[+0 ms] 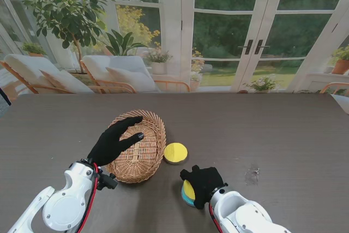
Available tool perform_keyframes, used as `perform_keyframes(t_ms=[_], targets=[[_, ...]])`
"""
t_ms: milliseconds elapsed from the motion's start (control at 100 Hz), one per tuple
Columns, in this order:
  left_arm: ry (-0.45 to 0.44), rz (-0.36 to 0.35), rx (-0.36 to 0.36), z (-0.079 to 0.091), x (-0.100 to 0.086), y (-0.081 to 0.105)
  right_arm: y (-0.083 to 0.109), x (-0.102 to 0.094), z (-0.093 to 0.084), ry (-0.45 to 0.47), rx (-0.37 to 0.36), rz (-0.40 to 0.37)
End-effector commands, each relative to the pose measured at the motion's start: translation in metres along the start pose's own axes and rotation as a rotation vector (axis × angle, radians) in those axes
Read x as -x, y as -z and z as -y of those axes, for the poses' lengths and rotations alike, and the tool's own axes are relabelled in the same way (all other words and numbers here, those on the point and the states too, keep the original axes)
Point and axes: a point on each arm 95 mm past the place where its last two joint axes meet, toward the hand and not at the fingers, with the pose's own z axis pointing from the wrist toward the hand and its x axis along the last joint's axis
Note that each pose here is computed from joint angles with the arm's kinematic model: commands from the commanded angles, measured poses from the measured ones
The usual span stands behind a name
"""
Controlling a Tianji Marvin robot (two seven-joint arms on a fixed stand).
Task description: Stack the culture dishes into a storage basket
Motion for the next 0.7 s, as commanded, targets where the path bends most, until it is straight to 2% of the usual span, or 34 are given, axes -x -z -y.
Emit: perform_keyframes(t_ms=[0, 320, 690], targets=[[0.006, 0.000, 0.018, -0.002, -0.001, 0.000, 0.002, -0.003, 0.007, 0.007, -0.029, -0.005], [0.005, 0.000, 0.018, -0.002, -0.001, 0.000, 0.006, -0.002, 0.004, 0.011, -0.039, -0.018], [0.004, 0.000, 0.020, -0.002, 0.000, 0.000, 0.014, 0.002, -0.005, -0.010, 0.010, -0.028]])
